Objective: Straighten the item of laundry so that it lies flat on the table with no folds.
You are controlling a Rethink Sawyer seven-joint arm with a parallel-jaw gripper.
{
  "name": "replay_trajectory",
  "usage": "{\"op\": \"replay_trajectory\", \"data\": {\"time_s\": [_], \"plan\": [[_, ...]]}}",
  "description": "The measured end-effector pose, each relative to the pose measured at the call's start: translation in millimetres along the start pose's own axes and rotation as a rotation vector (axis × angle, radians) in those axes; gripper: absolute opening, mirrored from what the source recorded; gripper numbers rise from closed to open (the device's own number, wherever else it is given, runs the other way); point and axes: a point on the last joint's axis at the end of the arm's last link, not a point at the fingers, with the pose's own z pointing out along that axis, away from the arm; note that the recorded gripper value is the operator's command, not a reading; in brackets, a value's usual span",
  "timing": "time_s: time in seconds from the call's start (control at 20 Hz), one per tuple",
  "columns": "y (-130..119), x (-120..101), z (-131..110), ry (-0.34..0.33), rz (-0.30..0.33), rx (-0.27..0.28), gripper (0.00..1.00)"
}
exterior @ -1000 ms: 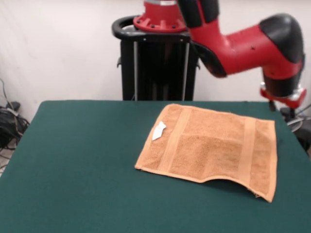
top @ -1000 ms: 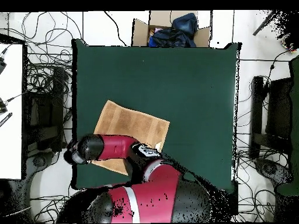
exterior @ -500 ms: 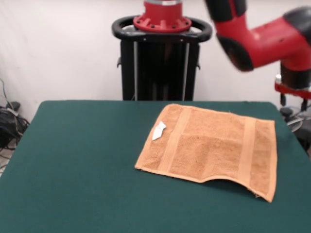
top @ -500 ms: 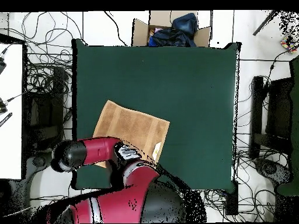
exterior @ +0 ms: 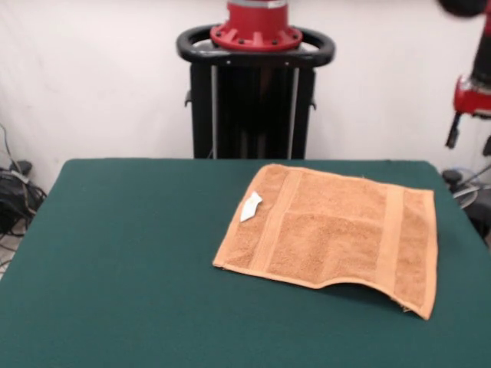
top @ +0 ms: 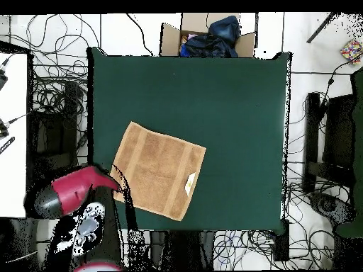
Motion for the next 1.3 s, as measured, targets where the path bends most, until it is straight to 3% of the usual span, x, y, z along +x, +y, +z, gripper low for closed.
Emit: {"op": "replay_trajectory", "data": {"time_s": [0.35,0.6,0.8,0.9,1.1,1.3], "plan": [[3.8,-37.8,-33.3,-0.228,-0.021,0.046,1.0],[-11.5,-70.2,-22.4,-0.372,0.003,0.101,1.0],[-29.1,-90.3,-8.1,-0.408,0.024,0.102,1.0],[-55.0,-116.1,7.5,-0.42,0.068,0.095,1.0],[-93.9,-147.4,22.7,-0.421,0.133,0.1,1.0],[-162.3,-183.2,44.7,-0.417,0.204,0.135,1.0]]}}
